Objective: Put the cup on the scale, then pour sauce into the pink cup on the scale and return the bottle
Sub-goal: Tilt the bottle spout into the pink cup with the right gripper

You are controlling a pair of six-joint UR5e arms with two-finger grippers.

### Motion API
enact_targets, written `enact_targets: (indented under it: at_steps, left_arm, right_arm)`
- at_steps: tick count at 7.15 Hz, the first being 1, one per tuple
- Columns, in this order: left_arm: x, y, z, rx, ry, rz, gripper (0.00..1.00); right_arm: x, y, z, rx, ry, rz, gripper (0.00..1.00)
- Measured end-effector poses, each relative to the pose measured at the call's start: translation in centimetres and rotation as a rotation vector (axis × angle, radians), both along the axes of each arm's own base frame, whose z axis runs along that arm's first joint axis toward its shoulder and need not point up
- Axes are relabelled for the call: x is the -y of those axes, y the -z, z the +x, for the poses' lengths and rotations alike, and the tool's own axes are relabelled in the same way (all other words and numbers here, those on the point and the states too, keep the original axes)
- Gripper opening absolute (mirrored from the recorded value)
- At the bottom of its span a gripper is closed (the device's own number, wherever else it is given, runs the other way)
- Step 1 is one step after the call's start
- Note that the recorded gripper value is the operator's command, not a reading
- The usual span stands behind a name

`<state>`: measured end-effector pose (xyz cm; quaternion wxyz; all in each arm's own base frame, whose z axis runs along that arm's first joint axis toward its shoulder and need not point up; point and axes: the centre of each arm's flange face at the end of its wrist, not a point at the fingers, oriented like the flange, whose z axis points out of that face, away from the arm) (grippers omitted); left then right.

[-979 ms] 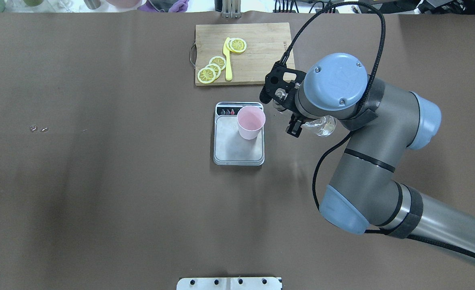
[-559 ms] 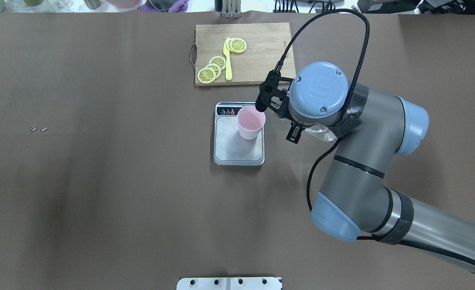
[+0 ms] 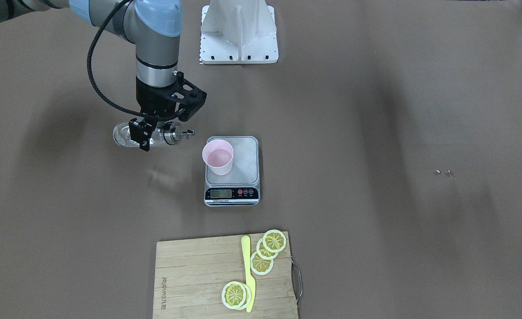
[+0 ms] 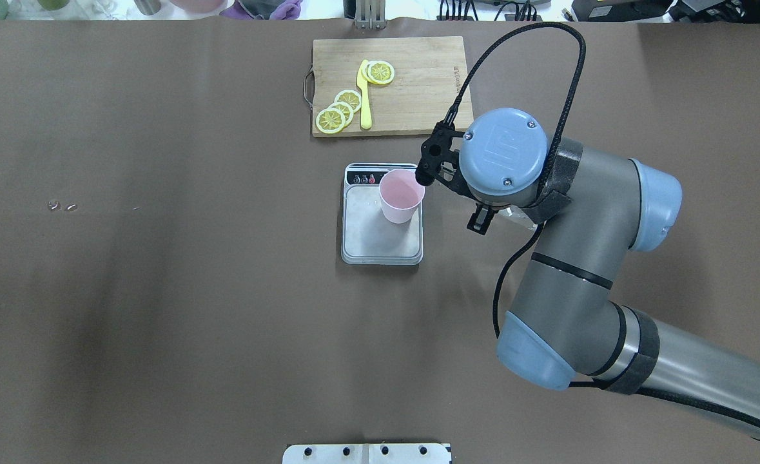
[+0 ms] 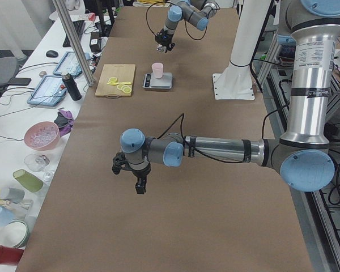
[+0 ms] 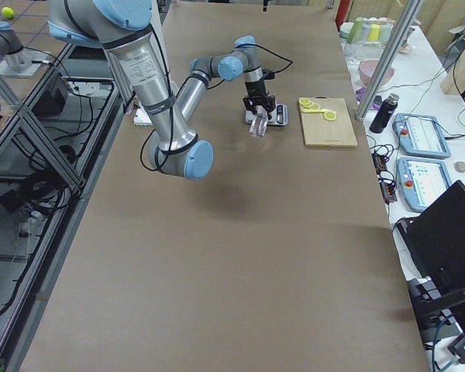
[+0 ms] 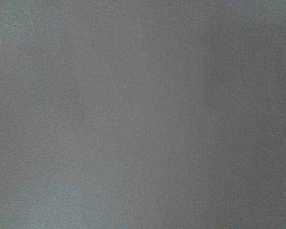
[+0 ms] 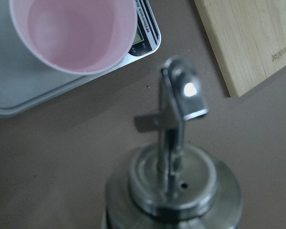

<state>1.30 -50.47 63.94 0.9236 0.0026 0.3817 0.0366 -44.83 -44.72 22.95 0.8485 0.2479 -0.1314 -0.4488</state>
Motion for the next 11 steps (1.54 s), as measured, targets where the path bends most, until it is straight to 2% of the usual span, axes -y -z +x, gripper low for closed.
enact_targets:
  at_steps: [6,11]
  left_arm:
    - [-1.3,-1.3,-1.5,-0.002,-0.007,0.007,0.98]
    - [-1.2,-1.2,-1.7,0.000,0.000,0.002,0.98]
  right_arm:
    - [3.6,-0.5,-2.7,-0.078,-0.036,-0.028,0.28]
    - [2.1,1.0,-4.2,-0.178,-0.036,-0.032,0.28]
